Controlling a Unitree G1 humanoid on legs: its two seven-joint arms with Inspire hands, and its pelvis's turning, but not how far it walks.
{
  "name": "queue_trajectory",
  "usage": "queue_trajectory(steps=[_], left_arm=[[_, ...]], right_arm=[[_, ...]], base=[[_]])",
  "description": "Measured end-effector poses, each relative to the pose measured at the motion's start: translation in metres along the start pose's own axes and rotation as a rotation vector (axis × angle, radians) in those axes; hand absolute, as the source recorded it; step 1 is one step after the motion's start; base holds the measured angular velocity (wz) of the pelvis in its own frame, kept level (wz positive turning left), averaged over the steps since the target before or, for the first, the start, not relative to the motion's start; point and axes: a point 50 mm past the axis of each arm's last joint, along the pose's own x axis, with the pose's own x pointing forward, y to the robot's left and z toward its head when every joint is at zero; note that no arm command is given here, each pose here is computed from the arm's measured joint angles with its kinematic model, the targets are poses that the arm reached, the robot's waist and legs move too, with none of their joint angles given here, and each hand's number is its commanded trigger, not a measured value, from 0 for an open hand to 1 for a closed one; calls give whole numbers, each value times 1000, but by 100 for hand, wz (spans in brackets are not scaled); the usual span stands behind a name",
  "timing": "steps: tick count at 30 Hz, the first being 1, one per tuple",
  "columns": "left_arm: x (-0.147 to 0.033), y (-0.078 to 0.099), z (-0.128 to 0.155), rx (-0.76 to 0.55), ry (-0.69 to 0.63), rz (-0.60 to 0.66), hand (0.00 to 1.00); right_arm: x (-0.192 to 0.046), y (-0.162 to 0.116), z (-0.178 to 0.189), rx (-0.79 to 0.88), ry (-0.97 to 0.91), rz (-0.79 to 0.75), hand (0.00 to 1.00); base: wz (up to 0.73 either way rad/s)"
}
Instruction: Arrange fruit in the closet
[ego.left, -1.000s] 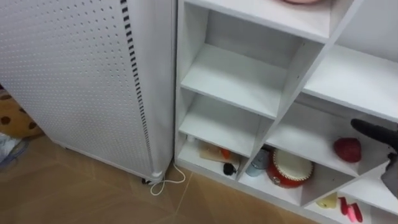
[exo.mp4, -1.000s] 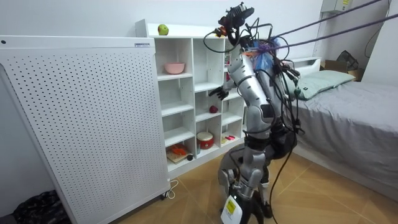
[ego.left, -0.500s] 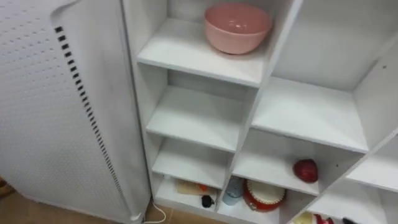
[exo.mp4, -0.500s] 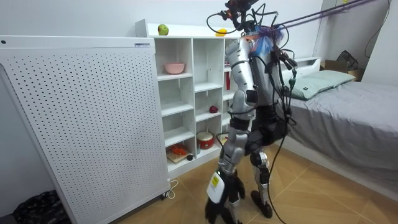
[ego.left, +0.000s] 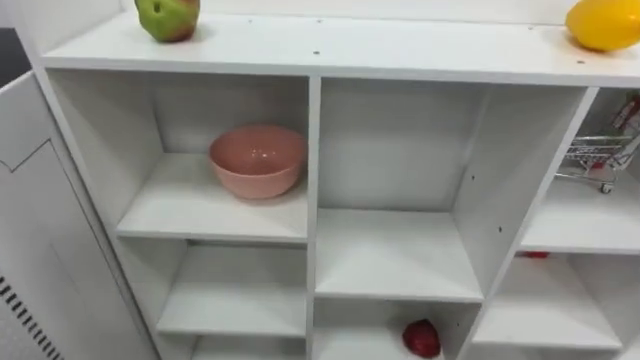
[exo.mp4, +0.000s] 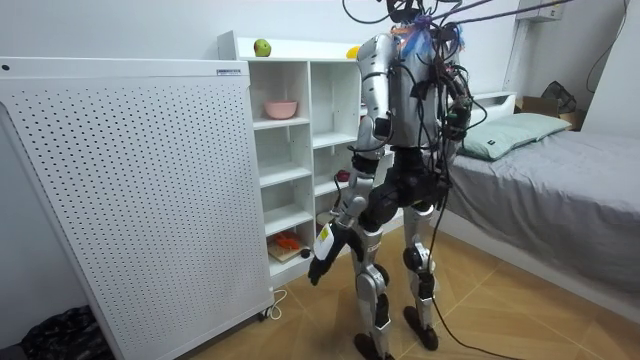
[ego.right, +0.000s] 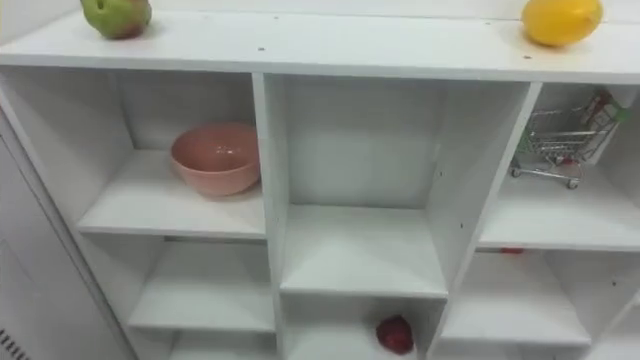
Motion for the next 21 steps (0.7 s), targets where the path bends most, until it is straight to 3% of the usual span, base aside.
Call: queue_trajectory(steps=[4, 10, 16, 21], left_arm=[[-2, -8, -3, -18, 38, -1, 0], [-1, -7, -3, -40, 61, 15, 0], [0, -11, 3, 10, 59, -32, 0], [-1, -19, 5, -37, 81, -73, 0]], right_arm=[[-2, 9, -17, 110, 71, -33, 0], [-4, 13, -33, 201, 152, -74, 0], [-7, 14, -48, 208, 247, -80, 0], [-5, 14, -46, 211, 275, -77, 0]], base=[[4], [-7], [-9], [-9]])
